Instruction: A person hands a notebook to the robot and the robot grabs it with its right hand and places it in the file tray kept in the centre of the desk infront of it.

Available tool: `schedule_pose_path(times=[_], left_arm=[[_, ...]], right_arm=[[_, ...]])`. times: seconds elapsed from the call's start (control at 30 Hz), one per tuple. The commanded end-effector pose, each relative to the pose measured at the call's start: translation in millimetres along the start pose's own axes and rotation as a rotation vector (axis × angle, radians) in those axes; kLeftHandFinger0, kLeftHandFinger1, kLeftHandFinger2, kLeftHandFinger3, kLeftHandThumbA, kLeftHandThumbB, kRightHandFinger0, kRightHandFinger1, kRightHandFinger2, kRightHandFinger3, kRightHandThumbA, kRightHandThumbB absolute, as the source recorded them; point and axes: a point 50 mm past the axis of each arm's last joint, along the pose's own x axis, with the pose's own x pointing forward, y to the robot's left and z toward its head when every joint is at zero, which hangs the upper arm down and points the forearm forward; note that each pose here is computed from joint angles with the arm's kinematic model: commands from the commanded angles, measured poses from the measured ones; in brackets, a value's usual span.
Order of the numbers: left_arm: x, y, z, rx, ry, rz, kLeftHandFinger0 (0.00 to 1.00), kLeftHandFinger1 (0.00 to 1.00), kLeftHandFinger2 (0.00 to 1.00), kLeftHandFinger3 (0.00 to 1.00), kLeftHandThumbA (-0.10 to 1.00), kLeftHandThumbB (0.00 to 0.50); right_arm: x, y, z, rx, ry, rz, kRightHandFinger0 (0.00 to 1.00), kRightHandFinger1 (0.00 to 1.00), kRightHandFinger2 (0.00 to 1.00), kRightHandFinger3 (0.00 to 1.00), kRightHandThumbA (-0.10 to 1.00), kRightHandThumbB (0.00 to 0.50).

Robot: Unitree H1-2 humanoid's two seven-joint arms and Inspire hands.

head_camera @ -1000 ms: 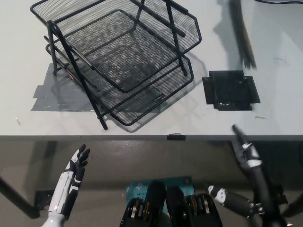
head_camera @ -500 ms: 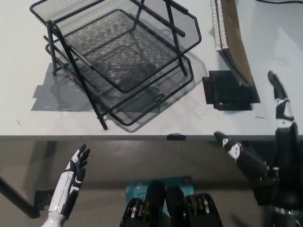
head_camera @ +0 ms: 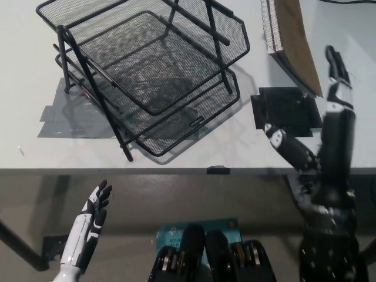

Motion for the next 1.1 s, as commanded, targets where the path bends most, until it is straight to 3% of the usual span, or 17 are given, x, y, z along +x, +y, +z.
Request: schedule_pose_path(times=[0.0,0.6,0.97,1.0,1.07], left_arm=[[4.9,3.4,7.5,0.012,-0.063,0.013,1.00,1.00,1.00,1.00,1.00,0.387],[4.9,2.6,7.9,0.012,-0.061,0.016,1.00,1.00,1.00,1.00,1.00,0.386],[2.2,1.9,8.4,0.003,-0.064,0.010,1.00,1.00,1.00,1.00,1.00,0.379],[2.9,2.3,8.3,0.004,-0.065,0.010,1.00,1.00,1.00,1.00,1.00,0.378],[3.4,2.5,7.6,0.006,-0.066,0.012,1.00,1.00,1.00,1.00,1.00,0.377]], right_arm=[[31.2,8.9,0.9,-0.021,-0.019,-0.097,1.00,1.00,1.00,1.00,1.00,0.298],[107.4,42.2,-38.1,-0.109,0.034,-0.189,1.00,1.00,1.00,1.00,1.00,0.308],[123.5,60.8,-54.3,-0.168,0.061,-0.236,1.00,1.00,1.00,1.00,0.92,0.380],[125.9,60.9,-54.4,-0.157,0.050,-0.262,1.00,1.00,1.00,1.00,0.87,0.377],[129.7,58.7,-53.5,-0.086,0.007,-0.311,1.00,1.00,1.00,1.00,0.77,0.265]])
